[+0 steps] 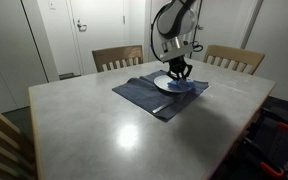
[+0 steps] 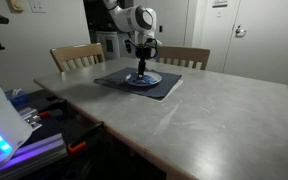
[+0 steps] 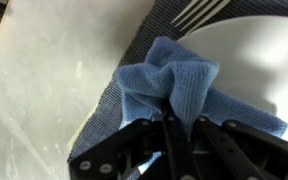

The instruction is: Take the fork off the plate then use the towel to wipe the plate

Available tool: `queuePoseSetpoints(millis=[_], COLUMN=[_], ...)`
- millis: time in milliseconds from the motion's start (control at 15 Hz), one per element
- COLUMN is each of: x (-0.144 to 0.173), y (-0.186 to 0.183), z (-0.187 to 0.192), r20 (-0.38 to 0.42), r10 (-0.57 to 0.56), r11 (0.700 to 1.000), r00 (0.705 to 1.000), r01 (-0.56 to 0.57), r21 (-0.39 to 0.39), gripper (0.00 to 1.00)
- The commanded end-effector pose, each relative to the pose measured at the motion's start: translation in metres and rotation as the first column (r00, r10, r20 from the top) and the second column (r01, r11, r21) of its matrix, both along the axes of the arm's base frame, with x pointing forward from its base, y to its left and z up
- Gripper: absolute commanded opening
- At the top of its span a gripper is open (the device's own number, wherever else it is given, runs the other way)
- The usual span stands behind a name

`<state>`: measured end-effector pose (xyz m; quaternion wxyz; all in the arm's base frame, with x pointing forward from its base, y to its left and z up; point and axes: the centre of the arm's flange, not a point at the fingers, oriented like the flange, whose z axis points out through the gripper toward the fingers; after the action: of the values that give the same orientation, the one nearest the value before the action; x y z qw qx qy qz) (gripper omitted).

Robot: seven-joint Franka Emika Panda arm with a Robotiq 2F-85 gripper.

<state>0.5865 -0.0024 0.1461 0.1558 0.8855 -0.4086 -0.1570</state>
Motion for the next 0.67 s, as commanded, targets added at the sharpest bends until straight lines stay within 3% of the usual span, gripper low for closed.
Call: queuePoseSetpoints(millis=[0,333,600], x=[0.012,0.021,0.033], y=[0.005,0.027,0.052], z=[-0.006,0.032,0.061], r20=[0.051,0.138,0.229], r10=[0.039,0.189,0.322], r11=[0.997,0.980,0.947], r00=[0.998,0.972,0.919], r01=[-0.036,-0.177,-0.317], r21=[-0.065,-0.094,-0.061], gripper=[0.02,0.02,0.02])
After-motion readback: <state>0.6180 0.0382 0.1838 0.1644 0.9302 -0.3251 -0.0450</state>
